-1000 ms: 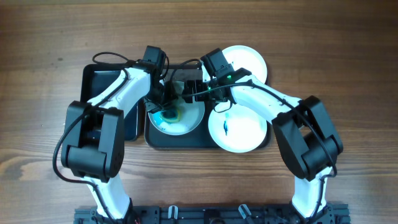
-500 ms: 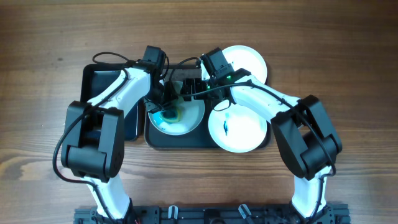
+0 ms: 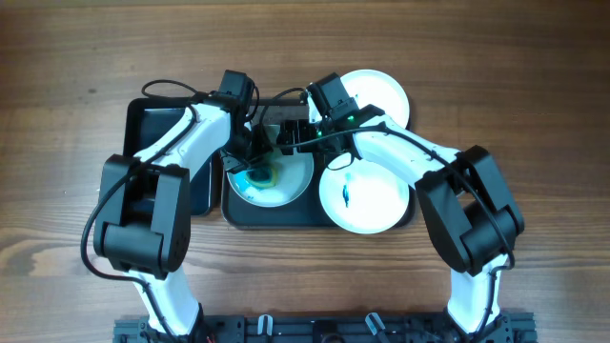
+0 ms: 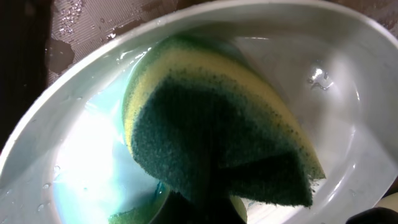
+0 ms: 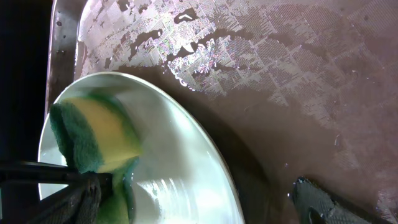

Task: Clean dirty plates on tray and stack at the side
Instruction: 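Scrub the plate surface with the sponge while the right gripper holds it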

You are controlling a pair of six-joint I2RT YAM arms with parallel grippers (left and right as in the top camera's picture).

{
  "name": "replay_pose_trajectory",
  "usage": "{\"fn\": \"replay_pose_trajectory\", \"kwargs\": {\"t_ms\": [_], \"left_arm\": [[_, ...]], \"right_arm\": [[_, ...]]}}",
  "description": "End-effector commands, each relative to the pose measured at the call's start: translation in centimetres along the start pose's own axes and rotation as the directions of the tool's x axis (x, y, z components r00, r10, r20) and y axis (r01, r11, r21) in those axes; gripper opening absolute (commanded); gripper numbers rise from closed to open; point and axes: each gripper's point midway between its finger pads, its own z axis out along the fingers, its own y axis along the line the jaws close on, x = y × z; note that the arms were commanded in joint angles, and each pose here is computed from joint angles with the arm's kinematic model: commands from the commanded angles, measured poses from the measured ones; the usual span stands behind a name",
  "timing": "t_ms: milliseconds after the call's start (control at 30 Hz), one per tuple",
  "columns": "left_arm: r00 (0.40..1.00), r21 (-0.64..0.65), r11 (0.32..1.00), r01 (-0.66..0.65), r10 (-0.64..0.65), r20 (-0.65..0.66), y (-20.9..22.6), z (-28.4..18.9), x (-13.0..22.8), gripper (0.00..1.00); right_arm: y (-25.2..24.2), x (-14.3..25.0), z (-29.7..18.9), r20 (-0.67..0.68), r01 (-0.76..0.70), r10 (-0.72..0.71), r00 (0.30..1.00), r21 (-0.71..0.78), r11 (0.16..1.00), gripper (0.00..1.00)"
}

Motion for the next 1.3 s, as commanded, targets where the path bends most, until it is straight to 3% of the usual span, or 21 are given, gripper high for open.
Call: {"fn": "replay_pose_trajectory", "kwargs": {"t_ms": [0,833,1033,1067,1267], "left_arm": [[0.999,-0.024,1.0,-0.006,0.005,-0.045,1.0,1.2,1.2,0.04],[0.999,-0.019,1.0,-0.018,0.018,-0.039,0.9,1.2,1.0,0.04],[0.997,-0.02,0.999,-0.047,0.045,-0.066,1.0,1.2,1.6,0.04],[0.997,-0.02,0.999,-0.047,0.045,-0.066,1.0,1.2,1.6,0.04],[0.995,-0.025,0.998,-0.061,0.058,-0.084,1.2,1.1,2.0,0.04]], "right_arm": [[-1.2,0.4,0.8,-0.01,-0.014,0.014,1.0,0.03,0.999,0.99],[-1.1,0.3,0.8,-0.004,-0.034,0.034,0.999,0.026,0.999,1.0],[-2.2,4.5,0.4,-0.177,-0.025,0.035,0.984,0.063,0.998,0.99],[-2.4,4.9,0.3,-0.193,-0.02,0.033,0.981,0.07,0.997,0.94],[-2.5,4.5,0.4,-0.17,-0.034,0.048,0.984,0.087,0.996,0.29]]}}
